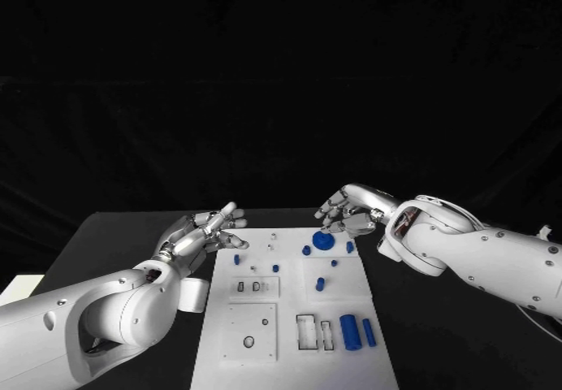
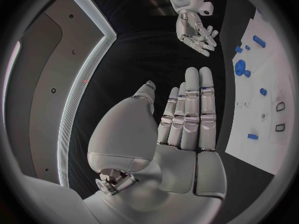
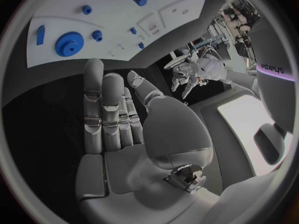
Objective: Assemble the parts on the task board
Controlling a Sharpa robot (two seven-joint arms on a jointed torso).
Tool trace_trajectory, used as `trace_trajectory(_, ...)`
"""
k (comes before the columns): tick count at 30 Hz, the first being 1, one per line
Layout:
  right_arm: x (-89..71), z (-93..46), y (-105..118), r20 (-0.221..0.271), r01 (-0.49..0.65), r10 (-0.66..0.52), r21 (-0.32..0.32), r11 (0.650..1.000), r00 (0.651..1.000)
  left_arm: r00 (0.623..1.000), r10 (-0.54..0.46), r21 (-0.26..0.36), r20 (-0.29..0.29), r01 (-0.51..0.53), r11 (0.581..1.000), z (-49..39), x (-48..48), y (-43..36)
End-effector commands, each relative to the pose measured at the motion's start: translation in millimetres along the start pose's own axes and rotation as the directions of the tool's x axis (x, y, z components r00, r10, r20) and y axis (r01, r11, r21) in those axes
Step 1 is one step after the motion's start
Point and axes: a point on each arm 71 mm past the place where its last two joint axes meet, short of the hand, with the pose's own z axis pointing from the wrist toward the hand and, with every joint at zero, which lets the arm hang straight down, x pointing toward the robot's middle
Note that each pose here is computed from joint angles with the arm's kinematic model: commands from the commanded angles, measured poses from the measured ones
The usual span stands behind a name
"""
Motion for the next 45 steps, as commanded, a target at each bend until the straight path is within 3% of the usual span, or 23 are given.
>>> trace_trajectory(1, -1.7, 1.3, 1.7, -0.073, 0.273, -0.269, 0.053, 0.96, 0.96, 0.997, -0.054, -0.006, -0.05, 0.053, 0.999, -0.6, 9.2, -4.4)
trace_trajectory(7, -8.5, 10.1, 14.0, -0.087, 0.384, -0.38, 0.043, 0.922, 0.921, 0.995, -0.06, 0.008, -0.077, 0.061, 0.998, -1.8, 16.9, -13.5)
trace_trajectory(15, -7.4, 16.4, 22.3, -0.109, 0.446, -0.441, 0.031, 0.894, 0.891, 0.993, -0.065, 0.007, -0.095, 0.066, 0.998, -2.9, 22.2, -16.4)
trace_trajectory(45, 9.0, 24.3, 25.0, -0.211, 0.478, -0.468, -0.005, 0.878, 0.858, 0.993, -0.065, 0.0, -0.099, 0.066, 0.998, -5.8, 24.1, -18.4)
